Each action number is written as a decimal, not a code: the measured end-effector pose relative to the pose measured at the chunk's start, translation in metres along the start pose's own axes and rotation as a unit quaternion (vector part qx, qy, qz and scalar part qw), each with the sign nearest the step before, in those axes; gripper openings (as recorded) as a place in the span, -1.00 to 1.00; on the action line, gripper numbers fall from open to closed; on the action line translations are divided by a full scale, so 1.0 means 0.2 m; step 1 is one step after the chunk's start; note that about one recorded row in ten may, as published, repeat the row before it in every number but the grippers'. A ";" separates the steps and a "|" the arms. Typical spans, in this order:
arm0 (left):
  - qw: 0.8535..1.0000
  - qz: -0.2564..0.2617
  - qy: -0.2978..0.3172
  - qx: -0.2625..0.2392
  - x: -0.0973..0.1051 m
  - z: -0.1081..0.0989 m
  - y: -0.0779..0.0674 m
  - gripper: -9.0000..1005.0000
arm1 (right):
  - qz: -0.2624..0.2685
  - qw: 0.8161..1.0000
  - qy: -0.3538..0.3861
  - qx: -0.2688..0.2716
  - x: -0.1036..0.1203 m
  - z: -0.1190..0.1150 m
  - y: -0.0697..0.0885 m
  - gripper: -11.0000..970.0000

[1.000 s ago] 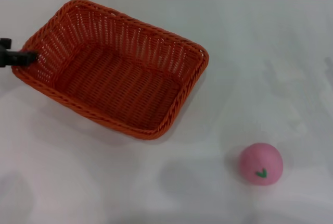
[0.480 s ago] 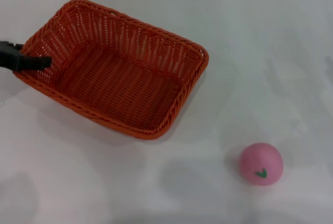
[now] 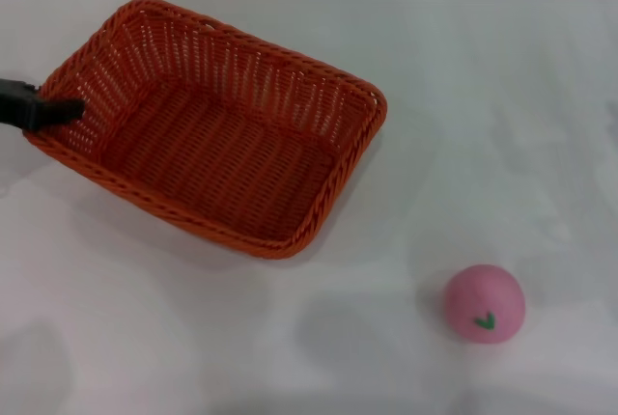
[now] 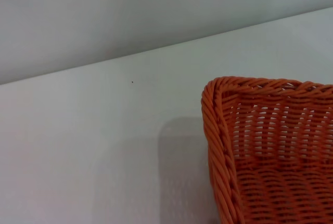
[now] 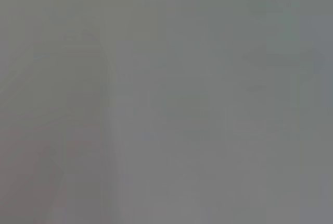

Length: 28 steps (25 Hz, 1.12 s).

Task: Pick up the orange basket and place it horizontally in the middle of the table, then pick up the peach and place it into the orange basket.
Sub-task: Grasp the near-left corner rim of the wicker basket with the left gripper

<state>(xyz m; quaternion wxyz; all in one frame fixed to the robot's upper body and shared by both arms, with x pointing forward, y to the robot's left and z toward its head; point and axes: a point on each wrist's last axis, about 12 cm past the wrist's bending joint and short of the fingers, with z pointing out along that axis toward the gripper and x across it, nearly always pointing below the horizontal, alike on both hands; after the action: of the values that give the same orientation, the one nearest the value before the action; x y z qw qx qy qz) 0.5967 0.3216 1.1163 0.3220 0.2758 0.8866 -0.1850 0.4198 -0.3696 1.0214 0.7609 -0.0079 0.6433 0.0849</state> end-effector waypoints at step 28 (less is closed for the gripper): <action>1.000 -0.013 -0.006 0.009 -0.10 -0.01 -0.02 -0.63 | -0.003 1.000 -0.011 -0.005 -0.01 0.05 0.01 0.39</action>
<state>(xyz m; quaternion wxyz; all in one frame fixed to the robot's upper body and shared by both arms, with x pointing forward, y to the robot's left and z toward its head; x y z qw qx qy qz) 0.6058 0.3116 1.1326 0.3222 0.2657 0.8866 -0.1988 0.4286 -0.3668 1.0252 0.7679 -0.0128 0.6345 0.0866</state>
